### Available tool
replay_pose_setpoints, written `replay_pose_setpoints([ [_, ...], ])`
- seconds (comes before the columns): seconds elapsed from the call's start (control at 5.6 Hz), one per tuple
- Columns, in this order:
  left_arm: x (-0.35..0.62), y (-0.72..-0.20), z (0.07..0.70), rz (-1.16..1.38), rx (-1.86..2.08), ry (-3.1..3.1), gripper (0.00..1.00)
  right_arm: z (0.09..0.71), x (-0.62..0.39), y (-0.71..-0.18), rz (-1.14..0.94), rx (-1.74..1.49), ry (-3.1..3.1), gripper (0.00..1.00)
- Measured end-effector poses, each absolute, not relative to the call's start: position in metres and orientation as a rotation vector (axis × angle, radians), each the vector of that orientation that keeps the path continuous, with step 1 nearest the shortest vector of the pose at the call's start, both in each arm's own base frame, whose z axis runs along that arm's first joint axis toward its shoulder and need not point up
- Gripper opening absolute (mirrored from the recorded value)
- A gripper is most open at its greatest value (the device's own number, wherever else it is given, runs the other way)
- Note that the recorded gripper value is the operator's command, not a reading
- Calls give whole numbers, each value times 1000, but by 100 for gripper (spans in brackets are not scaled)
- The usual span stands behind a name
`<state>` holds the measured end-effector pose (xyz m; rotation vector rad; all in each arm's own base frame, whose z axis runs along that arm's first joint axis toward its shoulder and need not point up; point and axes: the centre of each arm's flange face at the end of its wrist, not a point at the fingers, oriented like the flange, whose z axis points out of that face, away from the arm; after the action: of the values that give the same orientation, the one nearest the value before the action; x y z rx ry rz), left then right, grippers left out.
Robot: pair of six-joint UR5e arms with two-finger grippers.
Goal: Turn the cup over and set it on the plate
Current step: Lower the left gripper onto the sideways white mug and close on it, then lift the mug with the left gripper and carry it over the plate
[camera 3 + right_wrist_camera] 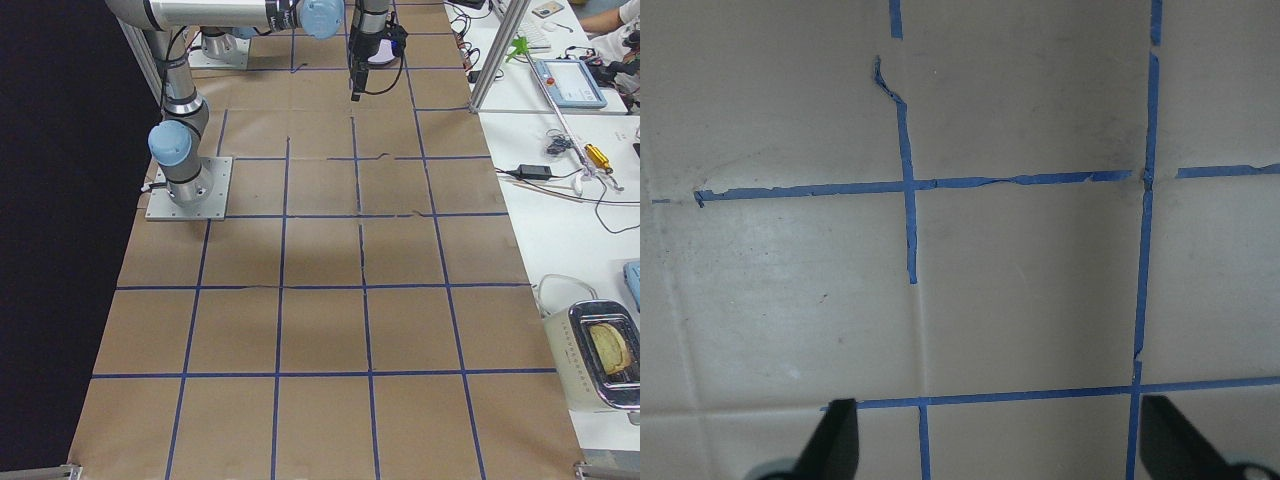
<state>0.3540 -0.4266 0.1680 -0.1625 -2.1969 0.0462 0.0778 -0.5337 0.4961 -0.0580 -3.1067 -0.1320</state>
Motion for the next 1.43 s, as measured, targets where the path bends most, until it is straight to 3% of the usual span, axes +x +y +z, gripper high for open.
replay_pose_setpoints([
  [0.18,342,-418,157,18,-140,-2139,83,496,78,-534,-132,-58,-3107,100],
  [0.54,333,-408,158,-31,-91,-2058,10,496,78,-534,-132,-58,-3107,100],
  [0.71,336,-408,161,-33,-89,-2056,0,496,78,-534,-132,-58,-3107,100],
  [1.43,337,-421,216,20,-22,-2146,0,496,78,-534,-132,-58,-3107,100],
])
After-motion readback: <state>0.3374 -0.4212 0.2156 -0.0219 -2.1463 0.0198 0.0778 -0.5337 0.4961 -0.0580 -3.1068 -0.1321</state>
